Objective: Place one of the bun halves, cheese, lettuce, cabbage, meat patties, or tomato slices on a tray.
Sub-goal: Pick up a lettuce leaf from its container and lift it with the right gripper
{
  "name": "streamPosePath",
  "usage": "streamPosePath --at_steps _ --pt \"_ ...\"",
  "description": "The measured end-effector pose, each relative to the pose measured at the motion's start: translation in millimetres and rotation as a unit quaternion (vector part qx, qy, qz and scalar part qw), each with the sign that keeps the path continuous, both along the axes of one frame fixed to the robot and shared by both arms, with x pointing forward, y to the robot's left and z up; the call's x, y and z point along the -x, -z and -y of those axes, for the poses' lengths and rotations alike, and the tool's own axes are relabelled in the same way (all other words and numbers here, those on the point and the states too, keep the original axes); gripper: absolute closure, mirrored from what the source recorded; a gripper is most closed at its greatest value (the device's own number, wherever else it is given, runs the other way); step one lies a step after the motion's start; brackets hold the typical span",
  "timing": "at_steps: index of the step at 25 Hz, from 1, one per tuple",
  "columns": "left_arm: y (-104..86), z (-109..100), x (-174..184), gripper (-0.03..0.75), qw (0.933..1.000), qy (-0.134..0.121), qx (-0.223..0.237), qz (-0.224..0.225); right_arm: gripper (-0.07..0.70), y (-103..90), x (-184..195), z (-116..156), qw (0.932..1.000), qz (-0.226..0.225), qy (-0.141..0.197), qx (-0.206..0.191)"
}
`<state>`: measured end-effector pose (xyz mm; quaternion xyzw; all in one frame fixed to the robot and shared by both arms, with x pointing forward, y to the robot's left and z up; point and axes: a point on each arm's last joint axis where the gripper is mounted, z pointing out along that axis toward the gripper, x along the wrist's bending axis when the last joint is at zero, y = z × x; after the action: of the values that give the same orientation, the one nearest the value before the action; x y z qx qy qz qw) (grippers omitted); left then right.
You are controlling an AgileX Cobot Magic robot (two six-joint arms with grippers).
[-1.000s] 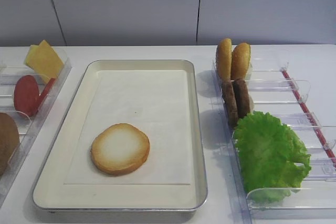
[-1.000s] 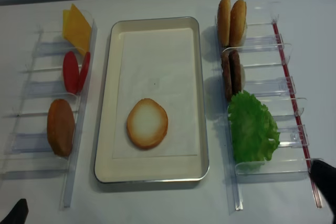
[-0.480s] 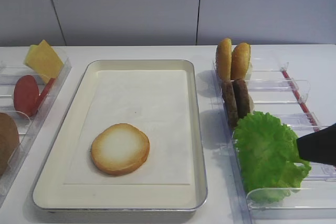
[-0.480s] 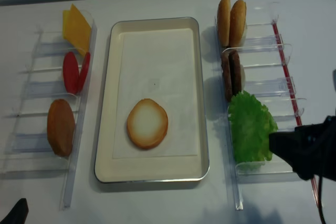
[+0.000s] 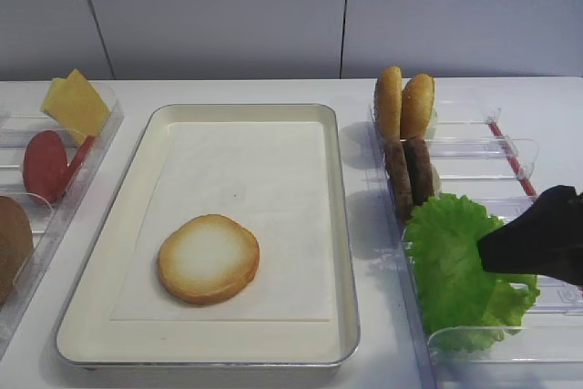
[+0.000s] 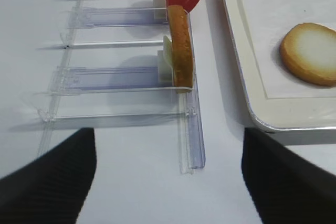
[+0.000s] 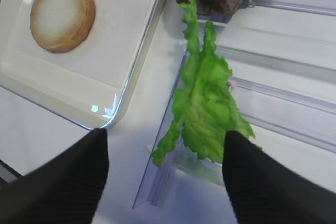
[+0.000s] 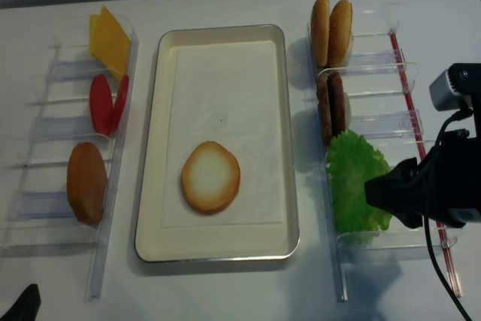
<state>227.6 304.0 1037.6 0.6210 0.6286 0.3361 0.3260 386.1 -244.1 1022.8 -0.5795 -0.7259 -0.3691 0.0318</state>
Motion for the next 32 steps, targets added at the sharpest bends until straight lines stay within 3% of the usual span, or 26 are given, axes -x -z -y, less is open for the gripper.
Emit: streamPosePath --at_steps 9,15,24,32 --pt "0.0 0.0 0.0 0.160 1.0000 0.000 0.000 0.000 0.129 6.2 -9.6 -2.1 0.9999 -0.006 -0.006 -0.011" --pt "0.0 0.0 0.0 0.160 1.0000 0.000 0.000 0.000 0.189 11.0 -15.1 -3.1 0.9998 -0.012 -0.012 -0.014" --pt "0.0 0.0 0.0 0.160 1.0000 0.000 0.000 0.000 0.209 22.1 -27.1 -10.9 0.9993 -0.021 -0.026 -0.014" --pt "0.0 0.0 0.0 0.160 1.0000 0.000 0.000 0.000 0.307 33.3 -38.5 -14.3 0.9992 -0.035 -0.018 -0.006"
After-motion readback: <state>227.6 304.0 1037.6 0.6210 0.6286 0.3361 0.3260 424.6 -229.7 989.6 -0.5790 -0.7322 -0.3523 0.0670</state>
